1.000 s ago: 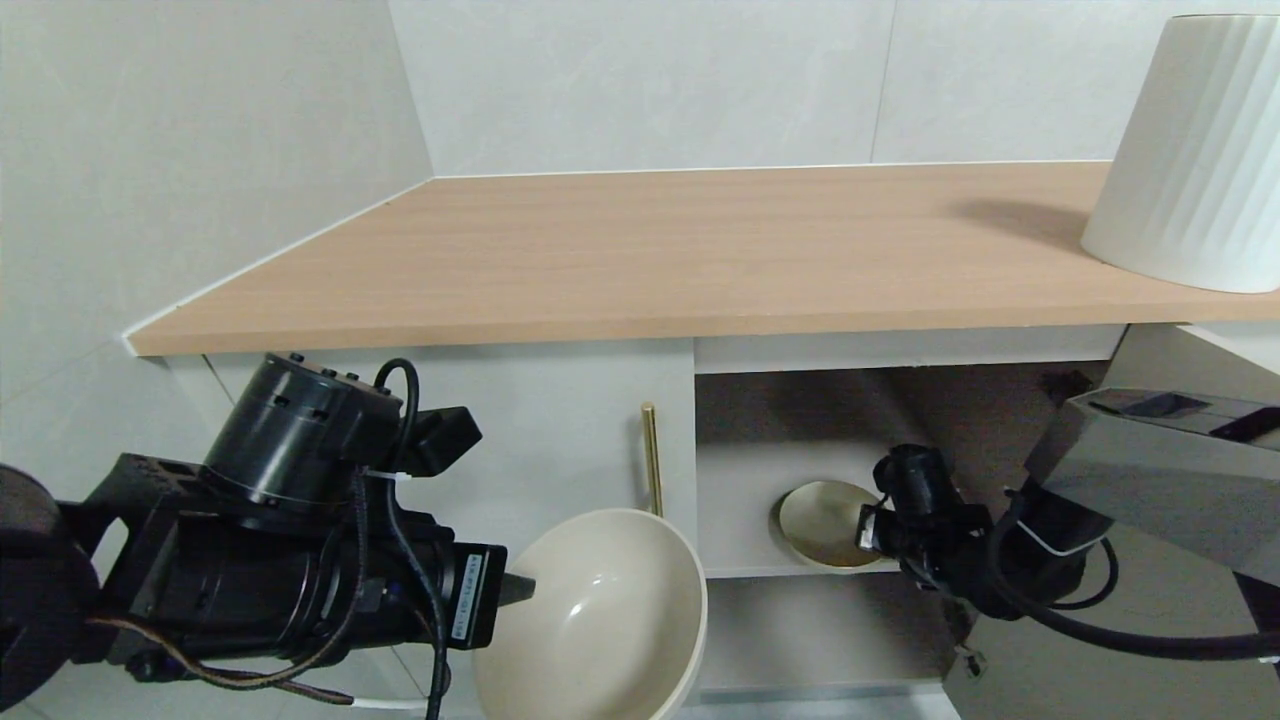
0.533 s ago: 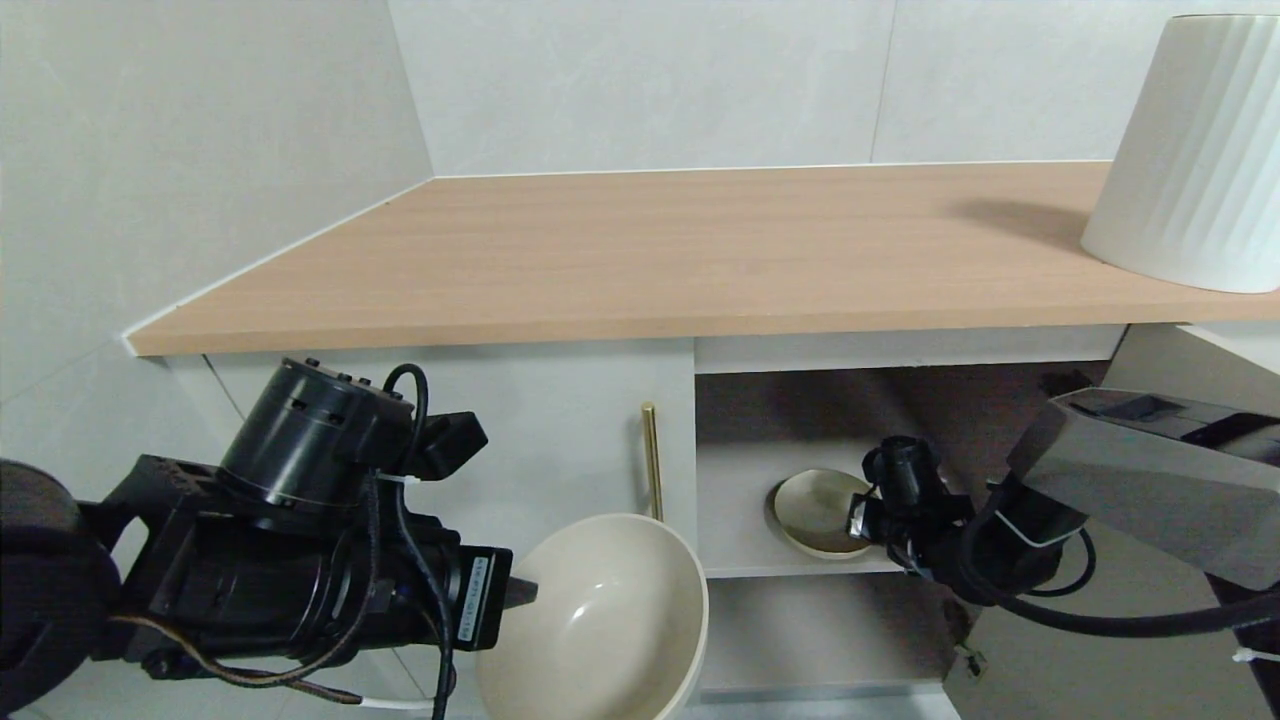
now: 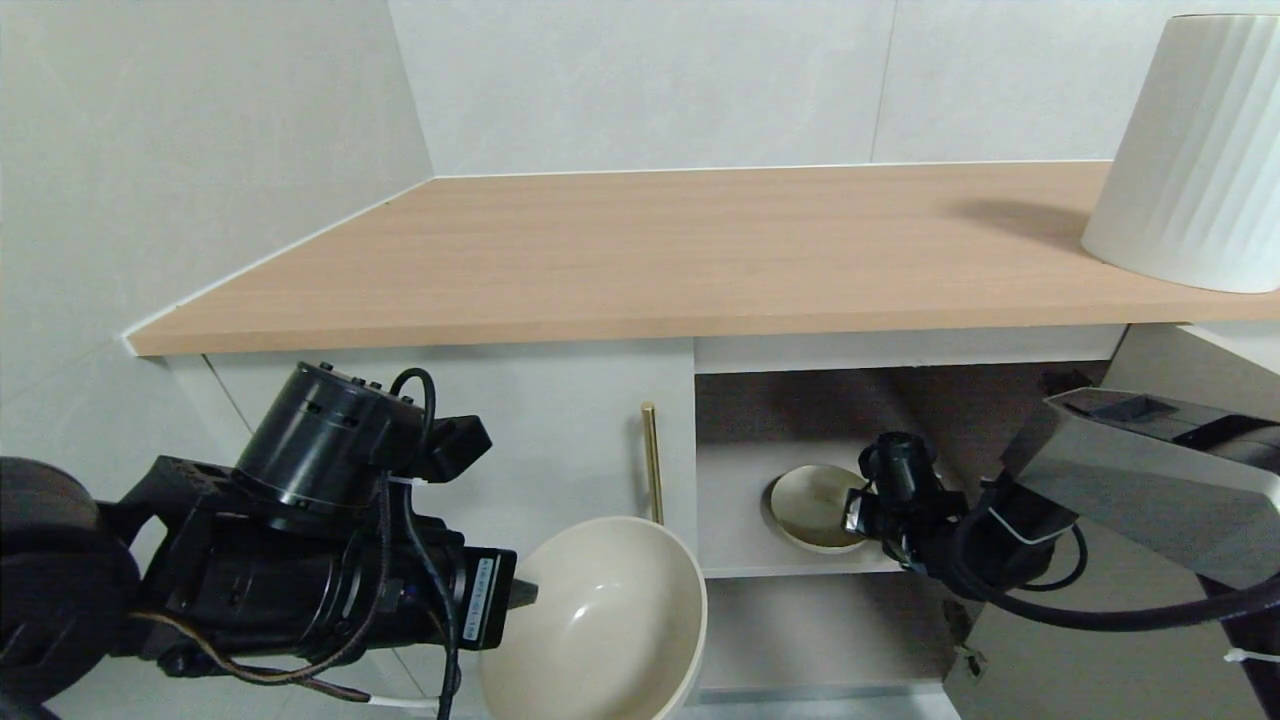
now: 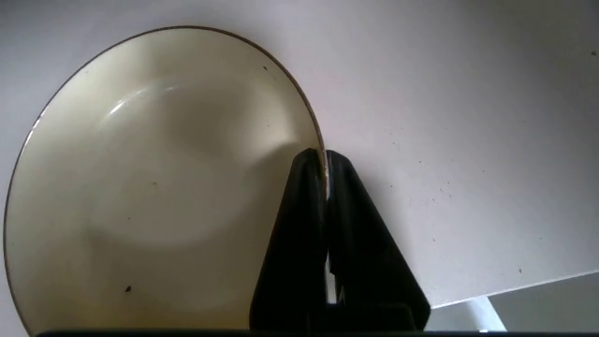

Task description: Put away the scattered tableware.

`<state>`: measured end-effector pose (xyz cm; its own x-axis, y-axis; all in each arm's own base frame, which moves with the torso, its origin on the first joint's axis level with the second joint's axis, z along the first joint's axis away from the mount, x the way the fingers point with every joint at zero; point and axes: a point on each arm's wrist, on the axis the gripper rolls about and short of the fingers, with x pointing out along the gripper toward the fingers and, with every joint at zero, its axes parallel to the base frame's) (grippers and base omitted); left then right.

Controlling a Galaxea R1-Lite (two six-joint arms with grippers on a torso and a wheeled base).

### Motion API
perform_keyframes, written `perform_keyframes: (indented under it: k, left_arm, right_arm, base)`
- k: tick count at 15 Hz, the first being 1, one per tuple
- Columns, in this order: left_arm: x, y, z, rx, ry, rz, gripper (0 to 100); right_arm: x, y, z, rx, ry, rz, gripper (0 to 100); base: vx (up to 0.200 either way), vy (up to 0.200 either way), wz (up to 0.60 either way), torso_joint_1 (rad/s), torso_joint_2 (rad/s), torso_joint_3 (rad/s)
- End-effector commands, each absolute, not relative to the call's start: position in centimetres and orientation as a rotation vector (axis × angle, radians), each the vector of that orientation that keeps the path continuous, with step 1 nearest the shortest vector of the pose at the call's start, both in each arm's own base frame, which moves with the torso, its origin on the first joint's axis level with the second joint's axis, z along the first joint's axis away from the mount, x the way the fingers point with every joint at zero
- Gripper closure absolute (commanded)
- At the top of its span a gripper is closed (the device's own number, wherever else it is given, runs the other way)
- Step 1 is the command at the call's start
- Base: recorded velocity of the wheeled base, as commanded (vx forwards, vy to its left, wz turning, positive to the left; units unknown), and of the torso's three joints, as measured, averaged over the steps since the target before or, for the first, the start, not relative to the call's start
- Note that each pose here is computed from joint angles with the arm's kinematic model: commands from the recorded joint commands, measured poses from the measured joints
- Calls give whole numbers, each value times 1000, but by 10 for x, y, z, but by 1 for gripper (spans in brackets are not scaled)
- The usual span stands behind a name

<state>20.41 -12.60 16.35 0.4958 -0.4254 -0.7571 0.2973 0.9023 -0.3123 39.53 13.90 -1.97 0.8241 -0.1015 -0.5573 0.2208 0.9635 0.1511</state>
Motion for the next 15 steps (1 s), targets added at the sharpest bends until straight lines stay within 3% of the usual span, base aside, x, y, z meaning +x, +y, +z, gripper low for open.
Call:
perform_keyframes:
  k: [1, 7, 10, 15]
  left_arm:
    - [204, -126, 163, -147, 960, -439, 100]
    - [207, -130, 158, -144, 972, -414, 100]
    - [210, -148, 153, -209, 952, -394, 100]
    - [203, -180, 129, -107, 984, -341, 100]
  right_arm:
    - [395, 139, -19, 215, 576, -172, 0]
    - [390, 141, -4, 226, 559, -152, 0]
    - [349, 157, 43, 254, 562, 27, 0]
    - [273, 171, 114, 223, 696, 274, 0]
  base:
    - [0, 0, 0, 0, 0, 0]
    - [0, 0, 0, 0, 0, 0]
    - [0, 0, 0, 0, 0, 0]
    - [0, 0, 0, 0, 0, 0]
